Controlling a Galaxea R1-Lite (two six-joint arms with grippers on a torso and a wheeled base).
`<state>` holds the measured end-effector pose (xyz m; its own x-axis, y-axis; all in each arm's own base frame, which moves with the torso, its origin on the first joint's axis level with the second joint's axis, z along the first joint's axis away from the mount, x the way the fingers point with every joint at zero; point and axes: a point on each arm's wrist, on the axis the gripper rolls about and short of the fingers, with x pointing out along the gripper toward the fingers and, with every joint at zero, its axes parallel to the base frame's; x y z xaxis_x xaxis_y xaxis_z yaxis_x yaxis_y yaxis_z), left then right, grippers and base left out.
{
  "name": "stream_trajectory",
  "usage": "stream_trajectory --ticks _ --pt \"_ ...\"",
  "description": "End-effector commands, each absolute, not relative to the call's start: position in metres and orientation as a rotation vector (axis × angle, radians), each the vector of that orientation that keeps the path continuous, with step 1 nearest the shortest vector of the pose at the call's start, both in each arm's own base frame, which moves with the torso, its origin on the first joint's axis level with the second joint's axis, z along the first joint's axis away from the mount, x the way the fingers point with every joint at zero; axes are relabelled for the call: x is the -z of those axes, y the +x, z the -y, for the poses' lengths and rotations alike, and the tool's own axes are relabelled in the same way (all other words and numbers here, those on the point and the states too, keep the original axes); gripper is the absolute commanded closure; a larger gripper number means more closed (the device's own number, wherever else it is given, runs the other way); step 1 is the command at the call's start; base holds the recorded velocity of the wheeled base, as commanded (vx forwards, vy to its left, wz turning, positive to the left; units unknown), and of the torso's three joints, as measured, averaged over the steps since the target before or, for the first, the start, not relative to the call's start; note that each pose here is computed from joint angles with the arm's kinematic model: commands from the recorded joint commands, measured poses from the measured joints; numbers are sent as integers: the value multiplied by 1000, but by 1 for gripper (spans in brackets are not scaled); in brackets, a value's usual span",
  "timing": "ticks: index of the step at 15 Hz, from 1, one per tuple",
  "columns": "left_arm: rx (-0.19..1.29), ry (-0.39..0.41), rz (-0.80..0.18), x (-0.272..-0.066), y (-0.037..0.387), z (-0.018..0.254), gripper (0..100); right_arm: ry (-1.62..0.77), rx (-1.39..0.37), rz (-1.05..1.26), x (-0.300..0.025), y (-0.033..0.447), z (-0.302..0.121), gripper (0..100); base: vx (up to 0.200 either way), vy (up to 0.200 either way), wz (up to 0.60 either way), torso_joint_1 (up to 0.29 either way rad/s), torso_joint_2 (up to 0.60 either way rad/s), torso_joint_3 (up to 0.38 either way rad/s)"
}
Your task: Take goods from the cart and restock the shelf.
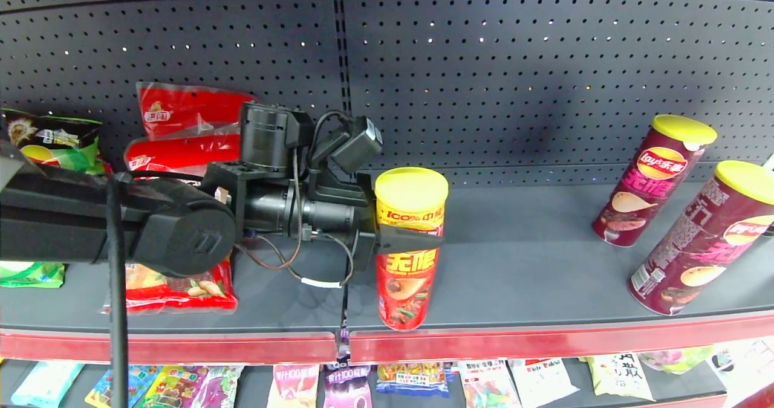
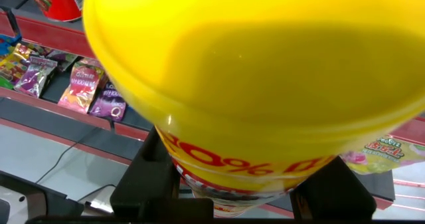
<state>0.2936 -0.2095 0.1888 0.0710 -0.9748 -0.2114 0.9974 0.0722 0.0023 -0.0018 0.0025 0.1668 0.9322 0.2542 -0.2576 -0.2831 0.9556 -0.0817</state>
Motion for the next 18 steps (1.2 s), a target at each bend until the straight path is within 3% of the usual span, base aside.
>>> stream_trajectory --ticks 1,7,8,16,18 --pt "1486 157 -194 -185 292 209 100 -119 -276 -250 -167 -1 -3 100 0 0 0 0 0 0" --pt "1484 156 -212 -180 291 208 100 -119 -275 -247 -167 -2 -3 100 0 0 0 0 0 0" --pt "1483 156 -212 -180 291 207 0 -119 -274 -246 -167 -2 -2 100 0 0 0 0 0 0" --pt "1448 156 -212 -183 290 198 0 -119 -274 -235 -171 -2 -2 100 0 0 0 0 0 0" --pt "1411 147 -241 -182 276 175 0 -121 -290 -246 -181 5 -4 100 0 0 0 0 0 0"
